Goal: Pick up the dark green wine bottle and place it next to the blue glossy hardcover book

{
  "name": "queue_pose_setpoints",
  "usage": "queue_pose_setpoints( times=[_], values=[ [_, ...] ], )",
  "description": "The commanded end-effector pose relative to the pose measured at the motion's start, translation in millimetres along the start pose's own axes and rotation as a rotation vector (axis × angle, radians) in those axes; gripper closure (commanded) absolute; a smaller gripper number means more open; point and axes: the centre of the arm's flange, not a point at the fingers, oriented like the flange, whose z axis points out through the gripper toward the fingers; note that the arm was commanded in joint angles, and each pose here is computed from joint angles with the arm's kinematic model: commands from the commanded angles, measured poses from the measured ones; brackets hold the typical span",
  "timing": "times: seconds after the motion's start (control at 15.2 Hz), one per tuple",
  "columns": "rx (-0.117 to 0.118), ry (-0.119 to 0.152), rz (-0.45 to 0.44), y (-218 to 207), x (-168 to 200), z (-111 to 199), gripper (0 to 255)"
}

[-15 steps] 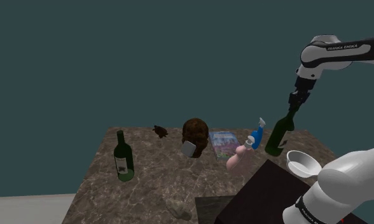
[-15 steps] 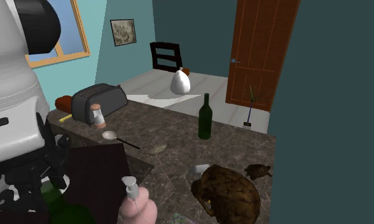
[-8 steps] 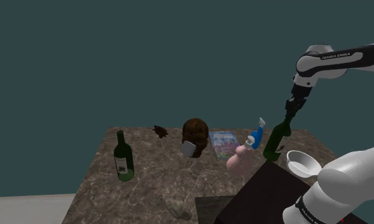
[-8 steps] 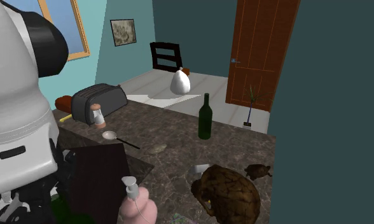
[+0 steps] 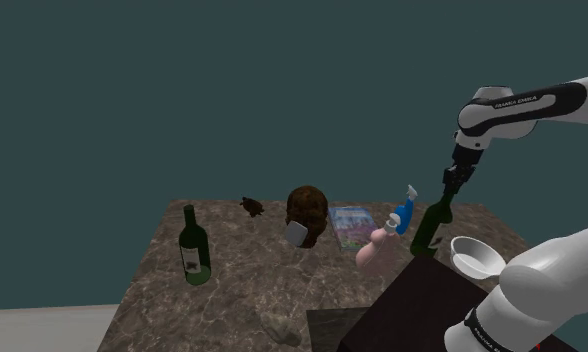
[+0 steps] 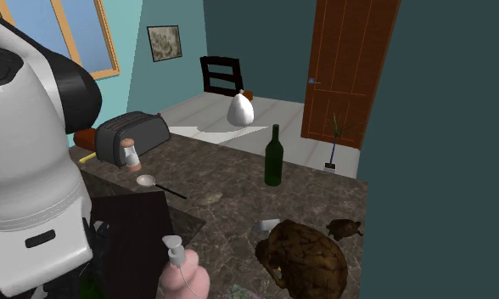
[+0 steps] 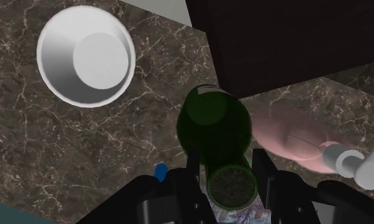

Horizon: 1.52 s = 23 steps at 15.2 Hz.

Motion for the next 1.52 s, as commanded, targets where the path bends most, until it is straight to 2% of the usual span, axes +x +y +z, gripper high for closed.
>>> queue_pose_setpoints(
  times=[0.0, 0.92, 1.39, 1.45],
  values=[
    [0.0, 0.001, 0.0, 0.7, 0.8, 10.0, 255],
    [0.0, 0.001, 0.0, 4.0, 8.6, 83.4, 255],
    [0.0, 0.001, 0.0, 4.0, 8.6, 83.4, 255],
    [0.0, 0.001, 0.0, 4.0, 8.6, 83.4, 0]
  ],
)
